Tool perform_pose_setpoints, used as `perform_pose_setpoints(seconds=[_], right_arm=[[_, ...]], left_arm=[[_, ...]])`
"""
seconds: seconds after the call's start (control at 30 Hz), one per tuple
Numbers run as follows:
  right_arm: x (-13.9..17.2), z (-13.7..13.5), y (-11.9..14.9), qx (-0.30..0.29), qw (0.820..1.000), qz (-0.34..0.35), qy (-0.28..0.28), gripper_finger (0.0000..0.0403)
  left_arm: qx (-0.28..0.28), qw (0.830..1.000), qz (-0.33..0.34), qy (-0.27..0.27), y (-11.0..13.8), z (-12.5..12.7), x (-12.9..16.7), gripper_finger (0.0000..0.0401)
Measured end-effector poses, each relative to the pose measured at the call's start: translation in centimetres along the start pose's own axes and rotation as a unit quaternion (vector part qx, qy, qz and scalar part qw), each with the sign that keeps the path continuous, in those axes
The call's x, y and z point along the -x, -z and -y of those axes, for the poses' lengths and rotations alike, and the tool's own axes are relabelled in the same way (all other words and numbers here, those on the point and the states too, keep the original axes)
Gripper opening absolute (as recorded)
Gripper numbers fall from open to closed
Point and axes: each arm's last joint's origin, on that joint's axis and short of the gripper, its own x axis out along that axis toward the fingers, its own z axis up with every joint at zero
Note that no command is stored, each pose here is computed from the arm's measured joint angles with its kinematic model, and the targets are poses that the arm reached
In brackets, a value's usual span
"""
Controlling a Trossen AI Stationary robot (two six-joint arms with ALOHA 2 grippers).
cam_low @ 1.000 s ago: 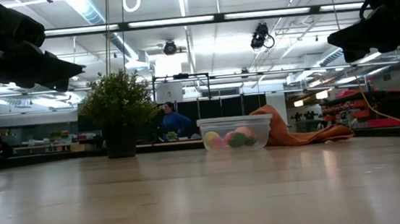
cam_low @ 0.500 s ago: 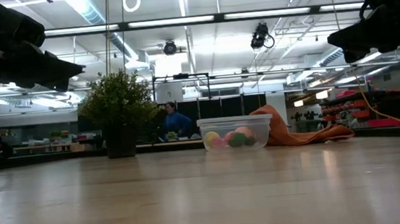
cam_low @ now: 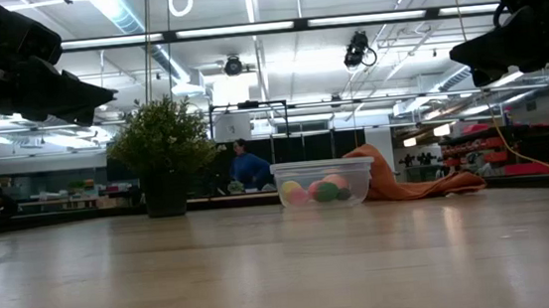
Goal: Pick and placing Produce into tupperware
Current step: Return to Home Position
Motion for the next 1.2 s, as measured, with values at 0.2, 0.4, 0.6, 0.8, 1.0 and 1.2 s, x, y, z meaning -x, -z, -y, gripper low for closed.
perform_pose_setpoints(seconds=[0.2,0.4,0.6,0.8,1.0,1.2], right_arm=[[0.0,0.0,0.0,0.0,1.0,0.0,0.0,0.0],[0.0,0.0,0.0,0.0,1.0,0.0,0.0,0.0],[0.0,0.0,0.0,0.0,1.0,0.0,0.0,0.0],[0.0,0.0,0.0,0.0,1.0,0.0,0.0,0.0],[0.0,0.0,0.0,0.0,1.0,0.0,0.0,0.0],[0.0,0.0,0.0,0.0,1.0,0.0,0.0,0.0]], left_arm=[[0.0,1.0,0.0,0.0,0.0,0.0,0.0,0.0026],[0.0,1.0,0.0,0.0,0.0,0.0,0.0,0.0026],[0.0,1.0,0.0,0.0,0.0,0.0,0.0,0.0036],[0.0,1.0,0.0,0.0,0.0,0.0,0.0,0.0029],[0.0,1.0,0.0,0.0,0.0,0.0,0.0,0.0023],[0.0,1.0,0.0,0.0,-0.01,0.0,0.0,0.0032]])
